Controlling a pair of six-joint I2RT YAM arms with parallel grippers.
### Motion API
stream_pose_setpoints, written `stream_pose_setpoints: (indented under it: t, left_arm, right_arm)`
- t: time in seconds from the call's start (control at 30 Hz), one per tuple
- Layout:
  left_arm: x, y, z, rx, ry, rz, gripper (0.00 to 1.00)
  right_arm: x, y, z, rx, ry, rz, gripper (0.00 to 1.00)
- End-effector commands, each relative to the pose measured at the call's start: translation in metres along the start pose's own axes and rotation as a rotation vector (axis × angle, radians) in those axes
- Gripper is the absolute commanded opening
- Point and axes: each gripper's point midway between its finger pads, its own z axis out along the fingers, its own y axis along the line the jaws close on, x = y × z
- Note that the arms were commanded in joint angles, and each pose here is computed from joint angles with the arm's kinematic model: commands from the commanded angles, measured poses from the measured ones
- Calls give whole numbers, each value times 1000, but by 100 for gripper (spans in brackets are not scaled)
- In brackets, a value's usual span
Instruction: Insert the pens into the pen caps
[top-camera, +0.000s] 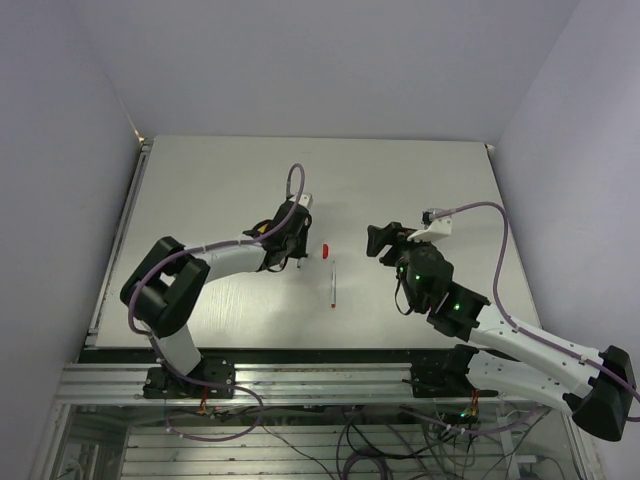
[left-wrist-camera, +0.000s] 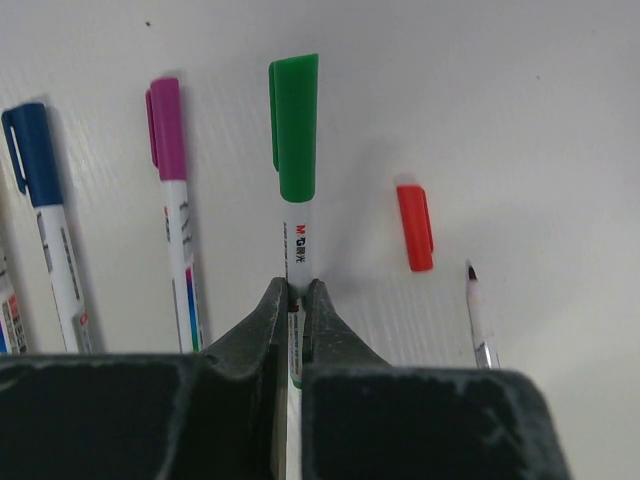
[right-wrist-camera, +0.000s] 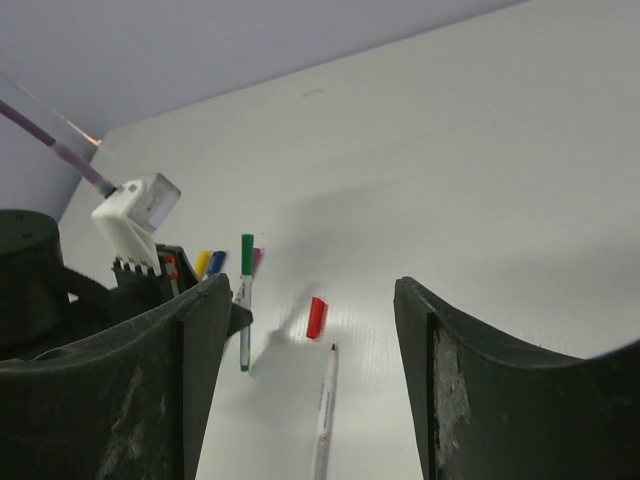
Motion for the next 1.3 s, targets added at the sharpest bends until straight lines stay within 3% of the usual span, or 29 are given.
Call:
stream_pose_setpoints:
  t: [0.0, 0.2, 0.43, 0.6, 0.97, 1.27]
  left_arm:
    - [-10, -1, 13, 18, 20, 1, 11]
    - [9, 2, 34, 5, 111, 16, 15]
    - [15, 3, 40, -2, 131, 7, 30]
    - [-6, -2, 29, 10, 83, 7, 38]
    - [-62, -20, -23, 94, -83, -21, 45]
    - [-8, -59, -33, 148, -11, 25, 47]
  right_arm:
    - [6, -16, -1, 70, 11, -4, 64]
    - [14, -17, 1, 74, 26, -18, 63]
    - [21, -16, 5, 77, 44, -47, 63]
    - [23, -15, 7, 74, 46, -60, 63]
    - [15, -18, 10, 116, 21, -61, 63]
    - [13, -43, 12, 206, 6, 6, 62]
